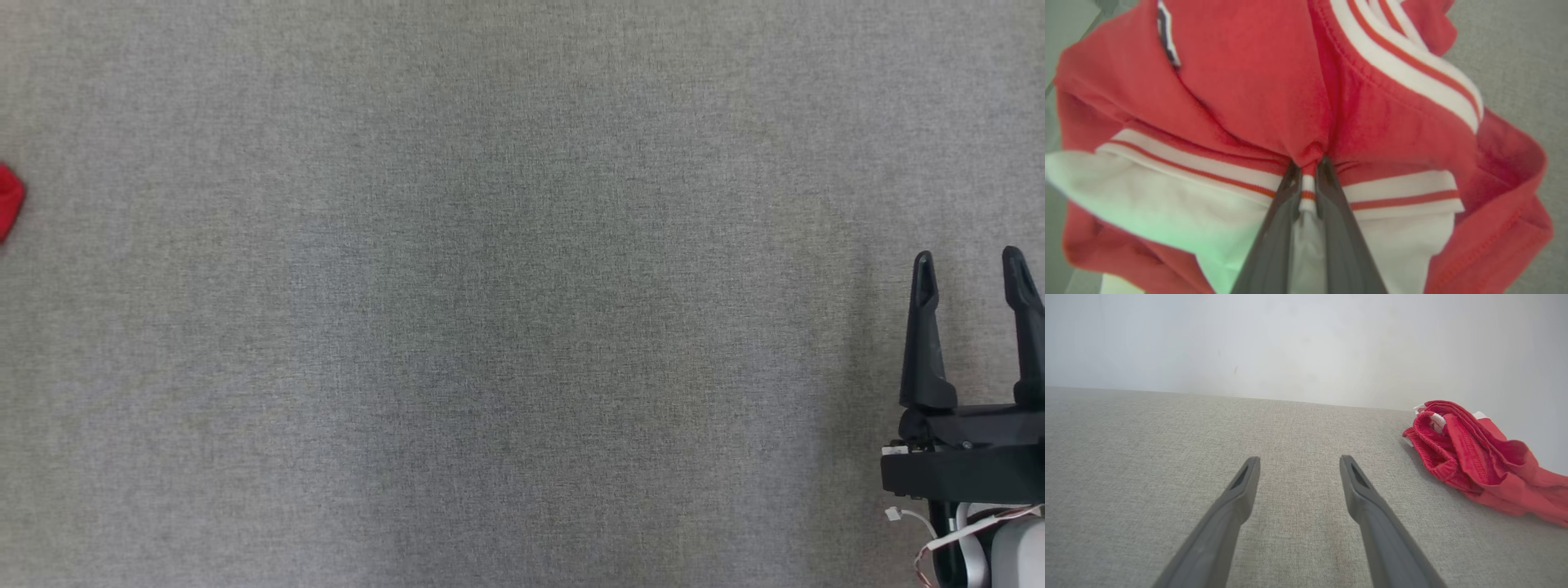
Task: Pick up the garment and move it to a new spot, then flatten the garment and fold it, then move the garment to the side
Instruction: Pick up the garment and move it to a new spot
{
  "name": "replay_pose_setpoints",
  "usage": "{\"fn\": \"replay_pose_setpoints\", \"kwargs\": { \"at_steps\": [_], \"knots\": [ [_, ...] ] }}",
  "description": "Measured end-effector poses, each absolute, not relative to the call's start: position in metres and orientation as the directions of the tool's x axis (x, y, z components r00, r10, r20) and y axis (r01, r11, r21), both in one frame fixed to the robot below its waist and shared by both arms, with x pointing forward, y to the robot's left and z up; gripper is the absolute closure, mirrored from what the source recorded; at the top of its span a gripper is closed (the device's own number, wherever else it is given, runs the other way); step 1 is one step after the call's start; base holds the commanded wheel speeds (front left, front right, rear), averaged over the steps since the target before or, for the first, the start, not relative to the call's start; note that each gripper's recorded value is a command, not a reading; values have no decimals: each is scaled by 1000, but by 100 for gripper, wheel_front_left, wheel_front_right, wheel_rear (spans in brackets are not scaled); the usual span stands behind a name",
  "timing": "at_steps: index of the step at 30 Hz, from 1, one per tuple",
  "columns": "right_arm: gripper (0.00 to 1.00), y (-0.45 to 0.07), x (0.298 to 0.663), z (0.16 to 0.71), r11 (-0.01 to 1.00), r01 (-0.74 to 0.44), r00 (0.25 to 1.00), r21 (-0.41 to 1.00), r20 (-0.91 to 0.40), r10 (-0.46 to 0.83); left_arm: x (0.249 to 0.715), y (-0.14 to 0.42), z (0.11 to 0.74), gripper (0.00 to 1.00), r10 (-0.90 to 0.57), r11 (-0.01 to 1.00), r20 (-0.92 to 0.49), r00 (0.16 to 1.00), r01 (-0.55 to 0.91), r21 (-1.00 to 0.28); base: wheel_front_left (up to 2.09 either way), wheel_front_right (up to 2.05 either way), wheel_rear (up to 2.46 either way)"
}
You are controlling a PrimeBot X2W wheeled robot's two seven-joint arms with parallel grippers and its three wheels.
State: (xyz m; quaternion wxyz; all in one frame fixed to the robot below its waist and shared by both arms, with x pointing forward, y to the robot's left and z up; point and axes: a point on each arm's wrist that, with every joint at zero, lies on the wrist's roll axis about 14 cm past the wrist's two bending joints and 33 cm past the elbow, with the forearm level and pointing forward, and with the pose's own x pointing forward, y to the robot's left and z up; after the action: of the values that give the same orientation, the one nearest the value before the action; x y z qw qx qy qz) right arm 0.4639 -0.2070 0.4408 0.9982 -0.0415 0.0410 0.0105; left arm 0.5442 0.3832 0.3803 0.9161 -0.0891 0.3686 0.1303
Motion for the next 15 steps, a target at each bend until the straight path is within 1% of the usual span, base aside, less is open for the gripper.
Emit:
{"fn": "replay_pose_setpoints", "kwargs": {
  "at_steps": [2, 4, 7, 9, 12, 15],
  "knots": [
    [0, -205, 464, 442, 997, -28, 997, -75, -77, 22, 547, 387, 391, 100, 190, 955, -660, 727, -293, -48, 0, 0, 0],
    [0, -203, 464, 446, 997, -30, 998, -65, -63, 26, 554, 393, 410, 100, 215, 958, -588, 779, -285, -28, 0, 0, 0],
    [0, -198, 463, 449, 998, -38, 998, -45, -51, 35, 571, 406, 461, 100, 256, 963, -424, 869, -268, 32, 0, 0, 0],
    [0, -195, 461, 451, 999, -41, 998, -29, -47, 40, 580, 409, 495, 100, 267, 964, -307, 913, -259, 67, 0, 0, 0],
    [0, -192, 457, 455, 999, -45, 998, -5, -31, 45, 590, 403, 547, 100, 247, 967, -141, 959, -235, 100, 0, 0, 0],
    [0, -190, 453, 461, 999, -45, 999, 16, -13, 45, 598, 386, 601, 100, 196, 972, 6, 981, -195, 132, 0, 0, 0]
  ]
}}
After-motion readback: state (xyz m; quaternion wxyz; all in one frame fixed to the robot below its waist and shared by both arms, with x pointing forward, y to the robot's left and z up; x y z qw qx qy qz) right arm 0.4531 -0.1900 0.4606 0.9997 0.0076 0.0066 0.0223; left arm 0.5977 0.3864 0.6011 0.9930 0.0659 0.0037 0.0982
